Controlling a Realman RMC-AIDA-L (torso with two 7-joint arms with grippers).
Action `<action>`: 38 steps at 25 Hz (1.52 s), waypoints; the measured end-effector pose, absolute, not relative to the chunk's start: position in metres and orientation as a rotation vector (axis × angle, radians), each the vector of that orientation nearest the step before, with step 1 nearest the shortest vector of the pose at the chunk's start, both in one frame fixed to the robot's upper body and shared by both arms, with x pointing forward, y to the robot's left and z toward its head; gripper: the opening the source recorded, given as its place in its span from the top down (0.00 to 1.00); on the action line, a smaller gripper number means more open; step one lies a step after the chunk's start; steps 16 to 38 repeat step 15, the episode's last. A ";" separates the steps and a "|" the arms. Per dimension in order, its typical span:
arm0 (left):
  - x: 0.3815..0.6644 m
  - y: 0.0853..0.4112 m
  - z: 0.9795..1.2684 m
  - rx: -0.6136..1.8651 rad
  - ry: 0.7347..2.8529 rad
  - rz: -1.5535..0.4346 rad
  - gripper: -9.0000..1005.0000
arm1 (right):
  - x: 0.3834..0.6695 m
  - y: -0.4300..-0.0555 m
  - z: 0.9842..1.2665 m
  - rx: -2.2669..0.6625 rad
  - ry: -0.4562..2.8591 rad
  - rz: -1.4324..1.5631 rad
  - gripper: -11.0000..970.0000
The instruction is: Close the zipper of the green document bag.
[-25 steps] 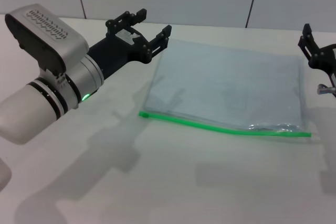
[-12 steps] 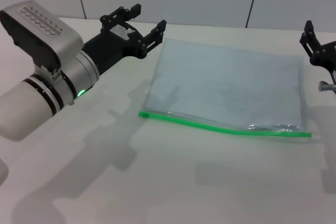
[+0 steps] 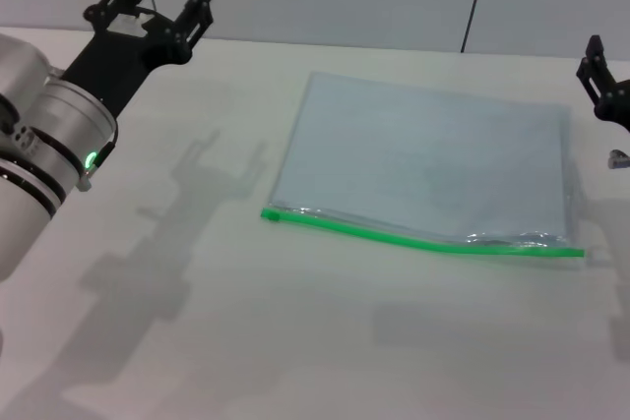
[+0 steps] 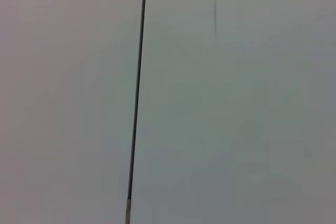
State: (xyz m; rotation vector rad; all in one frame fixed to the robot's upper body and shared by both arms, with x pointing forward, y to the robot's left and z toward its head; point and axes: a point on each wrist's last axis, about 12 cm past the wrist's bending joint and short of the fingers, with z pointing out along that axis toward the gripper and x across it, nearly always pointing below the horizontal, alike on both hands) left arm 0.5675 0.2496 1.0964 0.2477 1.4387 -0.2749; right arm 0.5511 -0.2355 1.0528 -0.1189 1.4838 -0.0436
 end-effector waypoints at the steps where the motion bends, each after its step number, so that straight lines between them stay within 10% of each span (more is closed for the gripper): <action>1: 0.568 0.250 1.096 0.248 1.441 -0.274 0.34 | 0.552 -0.235 1.053 -0.120 1.483 -0.043 0.09; 38: 0.568 0.249 1.096 0.256 1.425 -0.278 0.34 | 0.554 -0.235 1.054 -0.129 1.480 -0.046 0.09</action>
